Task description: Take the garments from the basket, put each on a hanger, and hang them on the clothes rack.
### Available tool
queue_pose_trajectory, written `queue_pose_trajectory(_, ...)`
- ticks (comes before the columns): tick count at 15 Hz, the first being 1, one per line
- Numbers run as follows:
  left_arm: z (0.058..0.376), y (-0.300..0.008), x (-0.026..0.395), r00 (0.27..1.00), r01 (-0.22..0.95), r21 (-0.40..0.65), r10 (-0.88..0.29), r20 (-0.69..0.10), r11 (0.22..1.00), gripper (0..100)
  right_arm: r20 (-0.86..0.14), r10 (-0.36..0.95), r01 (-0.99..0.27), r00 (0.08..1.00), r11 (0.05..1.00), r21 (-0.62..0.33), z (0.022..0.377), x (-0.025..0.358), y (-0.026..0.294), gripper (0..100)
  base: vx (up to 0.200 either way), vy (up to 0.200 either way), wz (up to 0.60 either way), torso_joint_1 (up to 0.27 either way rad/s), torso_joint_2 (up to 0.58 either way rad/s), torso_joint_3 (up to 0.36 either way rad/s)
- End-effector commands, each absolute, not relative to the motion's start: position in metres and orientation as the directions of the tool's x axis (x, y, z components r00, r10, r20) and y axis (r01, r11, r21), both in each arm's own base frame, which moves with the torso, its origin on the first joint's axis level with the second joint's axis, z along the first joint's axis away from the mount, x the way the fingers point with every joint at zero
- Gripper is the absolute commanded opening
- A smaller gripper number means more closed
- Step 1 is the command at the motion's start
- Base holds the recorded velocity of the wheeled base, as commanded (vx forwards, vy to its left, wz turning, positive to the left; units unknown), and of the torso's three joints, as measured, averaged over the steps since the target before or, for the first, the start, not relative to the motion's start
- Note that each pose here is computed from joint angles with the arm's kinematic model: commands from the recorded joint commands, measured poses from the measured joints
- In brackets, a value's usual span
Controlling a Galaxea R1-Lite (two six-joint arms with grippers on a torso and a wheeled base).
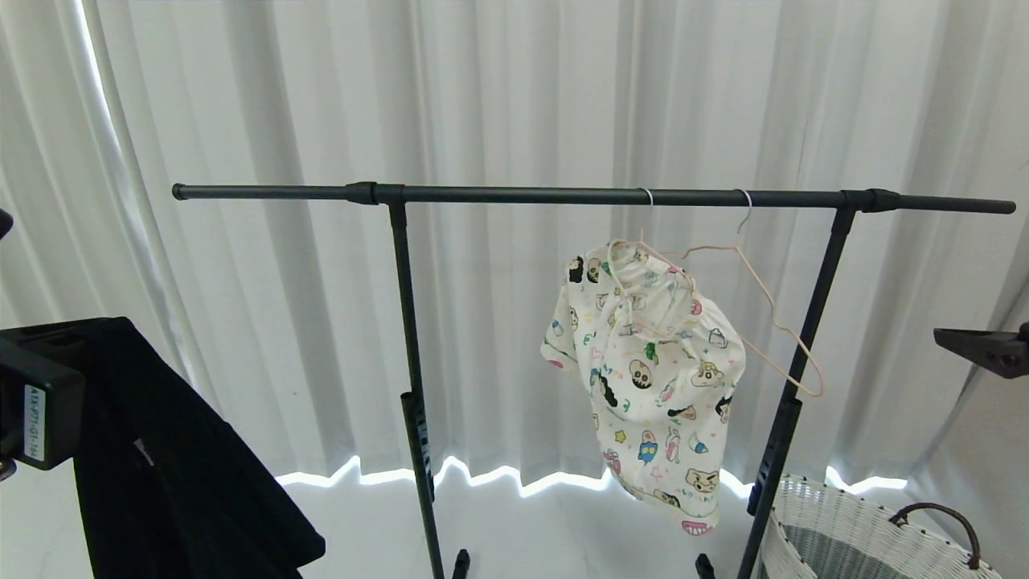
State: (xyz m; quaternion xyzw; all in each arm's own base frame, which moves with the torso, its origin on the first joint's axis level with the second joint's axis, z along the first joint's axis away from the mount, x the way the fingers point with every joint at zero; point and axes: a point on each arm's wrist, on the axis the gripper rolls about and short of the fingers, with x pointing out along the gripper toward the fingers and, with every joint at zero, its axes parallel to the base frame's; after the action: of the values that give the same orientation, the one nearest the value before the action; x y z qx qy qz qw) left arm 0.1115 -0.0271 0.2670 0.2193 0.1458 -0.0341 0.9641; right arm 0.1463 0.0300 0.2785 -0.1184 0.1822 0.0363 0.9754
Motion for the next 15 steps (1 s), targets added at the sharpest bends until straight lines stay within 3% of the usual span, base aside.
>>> queue_pose_trajectory(1,0.268,-0.029,0.112,0.956,0.140,0.413,-0.014,-0.295,0.900,0,-0.371,0.036,-0.123,0.928,0.969,-0.216,0.277,0.148,0.031,100,0.200,0.000,0.00,0.007,0.00,0.002)
queue_pose_trajectory(8,0.268,-0.030,0.112,0.955,0.159,0.434,-0.027,-0.295,0.887,0,-0.438,0.034,-0.134,0.898,0.971,-0.200,0.266,0.169,0.028,100,0.200,0.000,0.00,0.002,0.00,0.003)
queue_pose_trajectory(12,0.267,-0.031,0.112,0.954,0.160,0.433,-0.026,-0.299,0.887,0,-0.497,0.108,-0.210,0.861,0.966,-0.154,0.254,0.184,0.030,100,0.200,0.000,0.00,0.004,0.00,0.005)
queue_pose_trajectory(15,0.269,-0.031,0.106,0.959,0.169,0.430,-0.048,-0.279,0.887,0,-0.551,0.174,-0.256,0.816,0.964,-0.075,0.241,0.203,0.019,100,0.000,0.000,0.00,0.000,0.00,0.000)
